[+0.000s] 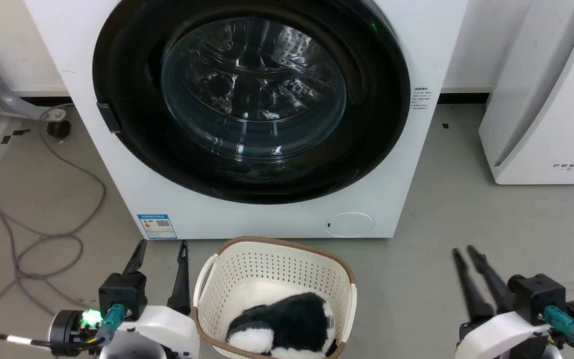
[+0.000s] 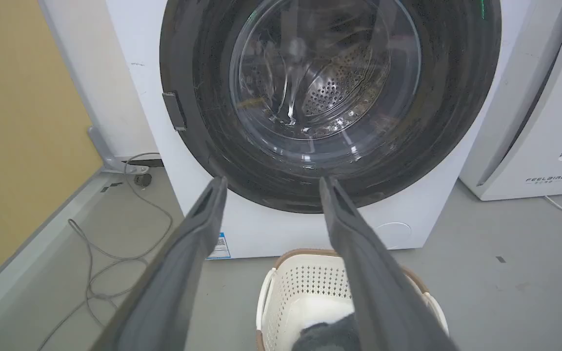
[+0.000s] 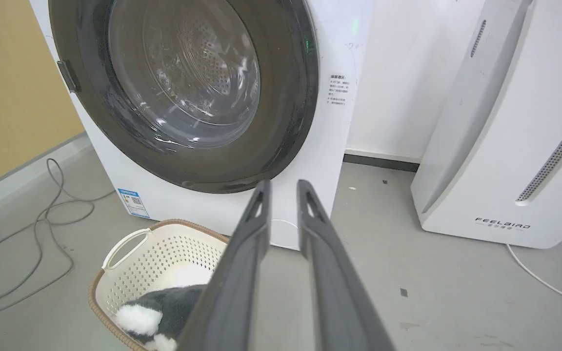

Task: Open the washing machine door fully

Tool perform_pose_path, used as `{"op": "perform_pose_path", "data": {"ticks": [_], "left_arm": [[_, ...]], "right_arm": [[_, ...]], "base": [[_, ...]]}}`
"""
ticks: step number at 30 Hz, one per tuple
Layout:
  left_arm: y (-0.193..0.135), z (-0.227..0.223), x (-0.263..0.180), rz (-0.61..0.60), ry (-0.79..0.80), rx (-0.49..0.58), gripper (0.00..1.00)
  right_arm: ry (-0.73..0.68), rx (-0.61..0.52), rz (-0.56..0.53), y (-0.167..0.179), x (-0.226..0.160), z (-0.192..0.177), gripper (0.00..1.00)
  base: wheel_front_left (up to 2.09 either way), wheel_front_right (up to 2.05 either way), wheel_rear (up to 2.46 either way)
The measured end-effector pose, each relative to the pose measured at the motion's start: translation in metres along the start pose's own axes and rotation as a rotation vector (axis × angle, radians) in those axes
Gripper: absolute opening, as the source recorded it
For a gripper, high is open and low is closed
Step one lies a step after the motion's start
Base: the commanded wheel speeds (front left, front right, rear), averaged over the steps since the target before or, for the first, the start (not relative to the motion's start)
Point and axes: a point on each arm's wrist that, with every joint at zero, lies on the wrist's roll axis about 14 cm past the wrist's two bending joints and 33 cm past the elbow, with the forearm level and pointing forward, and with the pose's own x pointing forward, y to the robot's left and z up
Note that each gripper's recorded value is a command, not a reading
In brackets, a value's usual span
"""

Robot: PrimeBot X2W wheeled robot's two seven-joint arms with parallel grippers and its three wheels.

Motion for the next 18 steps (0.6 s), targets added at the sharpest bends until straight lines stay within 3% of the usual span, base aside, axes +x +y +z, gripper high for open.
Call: {"op": "perform_pose_path", "data": {"ticks": [8,18], "left_arm": [[-0.0034,-0.0009,0.0003,-0.01,-0.006,-0.015,1.0],[-0.009,0.0013,0.0015,-0.026,-0.024,-0.029,1.0]], "right_arm": [[-0.014,0.028,-0.005,-0.0014,-0.0007,0.0003,0.0],[-0.042,0.197,-0.013,-0.003,-0.0011,0.001,0.0]], "base": [[0.0,0.0,0.0],[0.0,0.0,0.0]]}}
